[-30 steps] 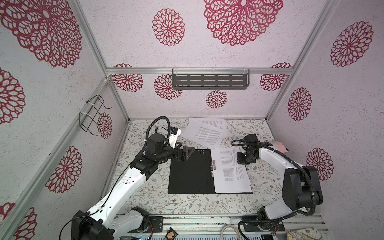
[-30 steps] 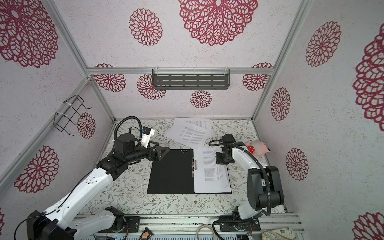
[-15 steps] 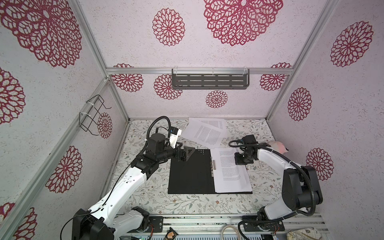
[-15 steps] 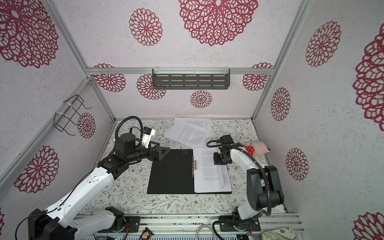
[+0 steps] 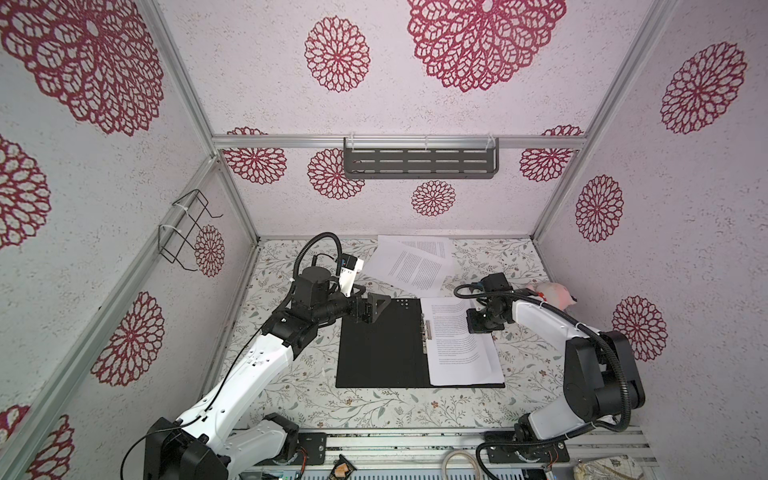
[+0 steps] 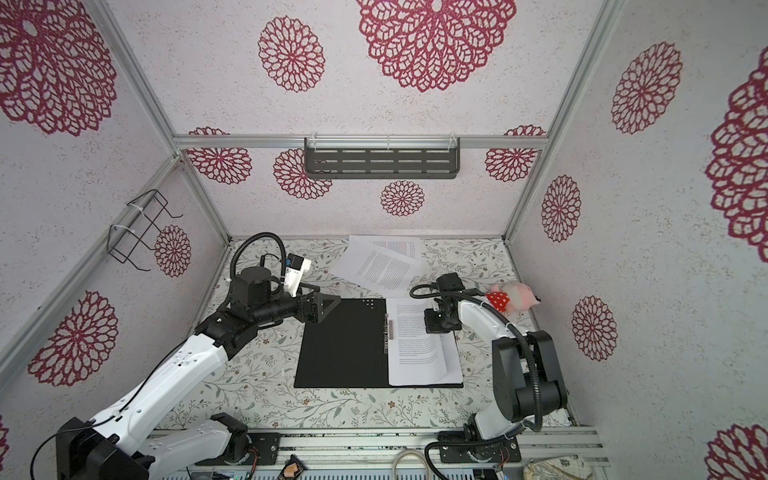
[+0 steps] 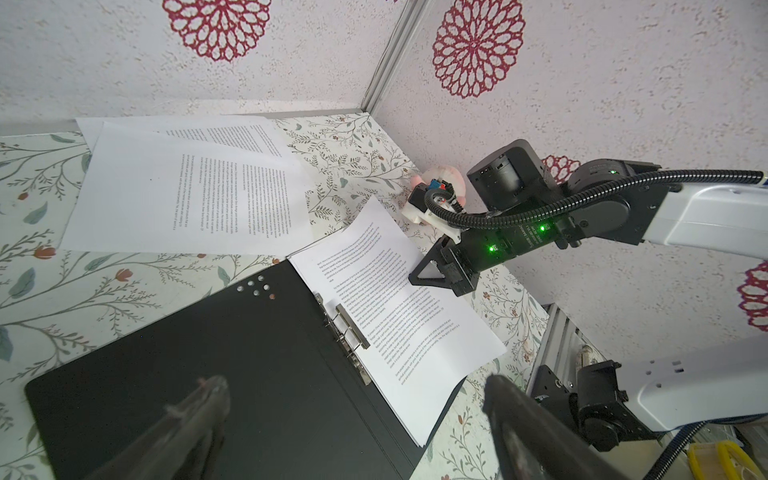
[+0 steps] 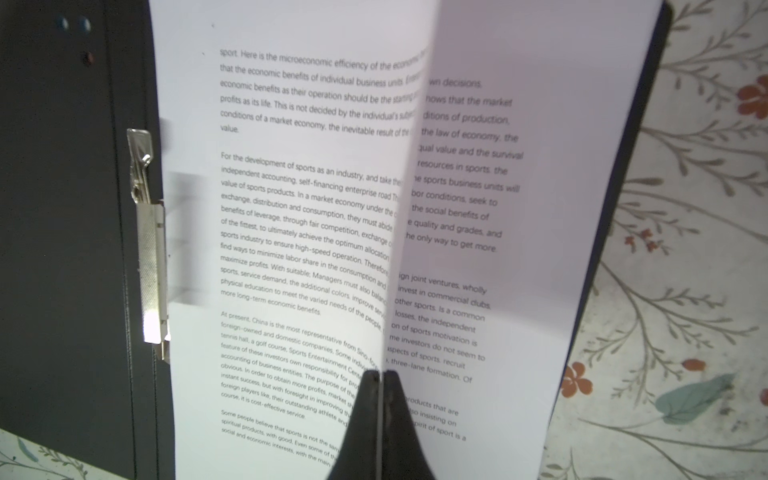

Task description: Put the files into the folder

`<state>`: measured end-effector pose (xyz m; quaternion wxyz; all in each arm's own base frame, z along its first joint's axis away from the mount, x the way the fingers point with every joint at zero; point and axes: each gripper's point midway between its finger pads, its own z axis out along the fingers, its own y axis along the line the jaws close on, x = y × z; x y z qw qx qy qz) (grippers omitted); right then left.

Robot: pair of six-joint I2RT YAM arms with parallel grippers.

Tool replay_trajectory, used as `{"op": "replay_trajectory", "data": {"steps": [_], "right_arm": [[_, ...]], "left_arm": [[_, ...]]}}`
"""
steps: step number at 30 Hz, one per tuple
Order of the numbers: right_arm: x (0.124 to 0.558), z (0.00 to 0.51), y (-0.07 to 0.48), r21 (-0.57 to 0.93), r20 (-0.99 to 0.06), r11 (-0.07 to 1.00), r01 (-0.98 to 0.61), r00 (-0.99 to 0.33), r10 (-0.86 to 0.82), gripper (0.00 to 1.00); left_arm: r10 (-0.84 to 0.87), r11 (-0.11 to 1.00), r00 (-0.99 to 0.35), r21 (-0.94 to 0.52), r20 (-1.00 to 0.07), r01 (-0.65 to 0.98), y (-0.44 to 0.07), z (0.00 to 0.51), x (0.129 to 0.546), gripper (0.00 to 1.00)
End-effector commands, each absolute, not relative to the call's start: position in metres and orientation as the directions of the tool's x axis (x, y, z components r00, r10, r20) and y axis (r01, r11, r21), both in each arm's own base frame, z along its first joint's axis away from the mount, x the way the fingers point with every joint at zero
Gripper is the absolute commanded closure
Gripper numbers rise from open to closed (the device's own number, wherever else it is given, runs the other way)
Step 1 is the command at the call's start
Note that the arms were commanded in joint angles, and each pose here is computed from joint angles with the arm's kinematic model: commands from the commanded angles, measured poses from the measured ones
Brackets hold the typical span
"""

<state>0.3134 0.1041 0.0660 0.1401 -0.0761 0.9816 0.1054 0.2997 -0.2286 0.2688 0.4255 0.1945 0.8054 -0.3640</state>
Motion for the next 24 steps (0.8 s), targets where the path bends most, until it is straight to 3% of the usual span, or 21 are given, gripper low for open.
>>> {"op": "replay_trajectory", "data": {"steps": [1, 24], "right_arm": [[0.311, 0.074, 0.105, 0.194, -0.309, 0.965, -0.176, -0.944, -0.111, 1.0], [0.312, 0.063, 0.1, 0.167, -0.282, 0.974, -0.153, -0.954, -0.102, 1.0]], "left_arm": [[0.001, 0.65, -0.533, -0.405, -0.846, 0.644, -0.23, 0.278, 0.303, 0.01], [0.003, 0.65, -0.541, -0.409, -0.841, 0.64, -0.231, 0.275, 0.305, 0.01]]}}
